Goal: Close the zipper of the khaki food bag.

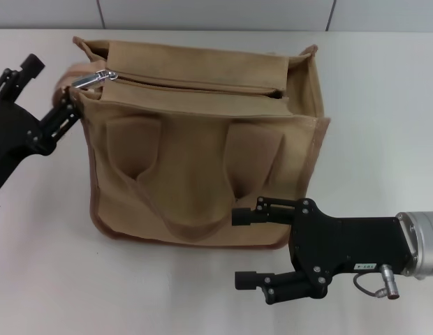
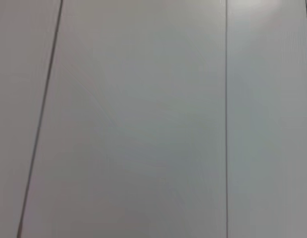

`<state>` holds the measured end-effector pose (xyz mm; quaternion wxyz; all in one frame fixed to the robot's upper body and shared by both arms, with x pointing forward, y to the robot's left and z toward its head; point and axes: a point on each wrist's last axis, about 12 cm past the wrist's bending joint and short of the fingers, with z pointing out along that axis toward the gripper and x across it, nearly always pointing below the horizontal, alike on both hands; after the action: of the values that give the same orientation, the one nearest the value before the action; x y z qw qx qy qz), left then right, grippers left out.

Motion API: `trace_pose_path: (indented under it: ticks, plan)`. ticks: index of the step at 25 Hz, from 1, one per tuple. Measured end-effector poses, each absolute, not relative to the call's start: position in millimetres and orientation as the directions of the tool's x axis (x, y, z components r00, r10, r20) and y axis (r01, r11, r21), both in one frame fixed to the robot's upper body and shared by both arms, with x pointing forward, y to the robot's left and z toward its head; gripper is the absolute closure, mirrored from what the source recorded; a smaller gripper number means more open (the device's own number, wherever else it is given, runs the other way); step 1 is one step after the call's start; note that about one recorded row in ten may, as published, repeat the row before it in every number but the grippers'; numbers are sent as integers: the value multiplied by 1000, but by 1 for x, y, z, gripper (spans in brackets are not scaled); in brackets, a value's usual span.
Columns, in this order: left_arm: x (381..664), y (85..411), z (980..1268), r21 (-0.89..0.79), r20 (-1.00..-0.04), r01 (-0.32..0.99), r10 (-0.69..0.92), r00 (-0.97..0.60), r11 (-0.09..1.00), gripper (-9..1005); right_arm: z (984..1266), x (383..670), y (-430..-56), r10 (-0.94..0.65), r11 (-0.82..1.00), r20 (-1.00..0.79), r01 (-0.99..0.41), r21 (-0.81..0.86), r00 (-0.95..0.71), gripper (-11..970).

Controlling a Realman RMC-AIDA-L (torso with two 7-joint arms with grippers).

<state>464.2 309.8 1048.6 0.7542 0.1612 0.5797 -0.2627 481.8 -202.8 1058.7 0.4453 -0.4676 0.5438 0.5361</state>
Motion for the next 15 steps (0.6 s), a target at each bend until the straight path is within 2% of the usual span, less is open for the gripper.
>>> trace_pose_path:
  ticks: [15]
  plan:
    - [461,305,1043,-79,-958,558,-218,187,826,264,1058,485,-201,-46,3,-987,-988,155,-155,133]
